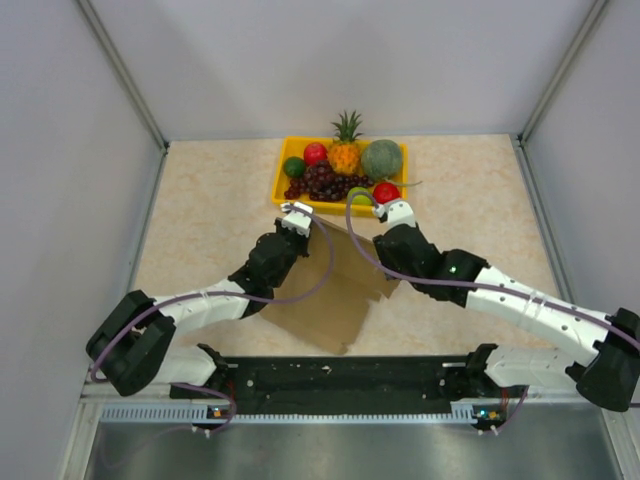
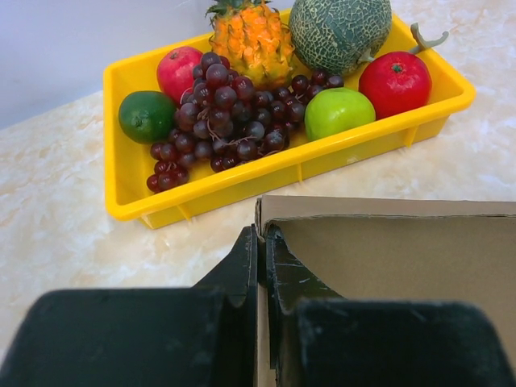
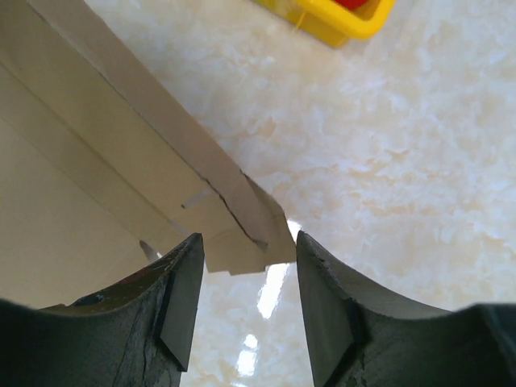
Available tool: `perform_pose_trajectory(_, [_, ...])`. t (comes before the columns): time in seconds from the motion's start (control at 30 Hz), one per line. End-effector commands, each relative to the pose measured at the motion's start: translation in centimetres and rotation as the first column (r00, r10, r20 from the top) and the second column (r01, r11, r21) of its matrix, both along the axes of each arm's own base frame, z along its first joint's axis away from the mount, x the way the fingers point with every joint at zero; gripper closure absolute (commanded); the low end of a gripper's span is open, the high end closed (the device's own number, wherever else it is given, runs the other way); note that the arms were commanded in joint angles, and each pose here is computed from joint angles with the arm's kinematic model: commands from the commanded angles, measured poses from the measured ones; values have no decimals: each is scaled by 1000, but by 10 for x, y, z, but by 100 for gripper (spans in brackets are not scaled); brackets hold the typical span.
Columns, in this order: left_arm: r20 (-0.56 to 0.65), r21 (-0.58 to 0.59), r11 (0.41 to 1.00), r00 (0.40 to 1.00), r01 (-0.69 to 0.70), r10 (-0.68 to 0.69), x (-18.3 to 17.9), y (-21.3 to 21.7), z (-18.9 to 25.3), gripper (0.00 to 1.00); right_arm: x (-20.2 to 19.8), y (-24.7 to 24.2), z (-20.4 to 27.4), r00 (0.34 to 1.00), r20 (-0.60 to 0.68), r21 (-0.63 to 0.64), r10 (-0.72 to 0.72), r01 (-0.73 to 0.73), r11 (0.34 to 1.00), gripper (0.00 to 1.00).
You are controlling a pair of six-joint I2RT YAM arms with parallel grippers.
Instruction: Fold the paper box
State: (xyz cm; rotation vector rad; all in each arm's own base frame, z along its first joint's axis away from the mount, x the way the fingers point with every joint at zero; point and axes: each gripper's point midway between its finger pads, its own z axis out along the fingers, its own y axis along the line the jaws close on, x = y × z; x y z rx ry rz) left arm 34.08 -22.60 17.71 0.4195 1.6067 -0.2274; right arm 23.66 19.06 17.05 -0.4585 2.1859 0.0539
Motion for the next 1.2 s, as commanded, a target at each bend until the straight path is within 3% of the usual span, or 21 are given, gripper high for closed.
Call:
perform_pose_trajectory(0.0, [53,-62,998,999,-9,13,-1,1,24,100,17,8,24,996,88,-49,20,-16,999,51])
perform_pose_trajectory(0.2, [60,-66,998,998,-6,10,-3,1,29,100,24,17,18,996,83,-62,29,-24,998,61])
perform_pose_trajectory(0.23, [59,-67,998,998,-6,10,-3,1,28,100,24,18,18,996,83,-59,29,-24,998,68])
perform_pose_trajectory(0.4, [64,-77,997,998,-9,14,-5,3,31,100,30,19,16,996,91,-66,0,6,998,79])
perform_pose_trajectory(0.6, [45,-105,994,998,-27,32,-5,5,30,100,29,27,14,995,65,30,-81,79,996,91])
perform_pose_trajectory(0.7, [34,-127,991,999,-37,42,-4,5,31,100,28,32,11,983,33,138,-181,175,975,98])
perform_pose_trajectory(0.8, [14,-172,984,998,-54,57,-5,6,31,100,26,34,4,944,-27,285,-329,323,903,100])
perform_pose_trajectory(0.93, [-8,-218,974,998,-68,68,-5,6,28,100,27,42,-3,860,-101,464,-500,486,741,100])
perform_pose_trajectory(1.17, [-42,-273,959,996,-82,73,-9,6,24,100,38,38,-13,768,-93,526,-634,578,623,100])
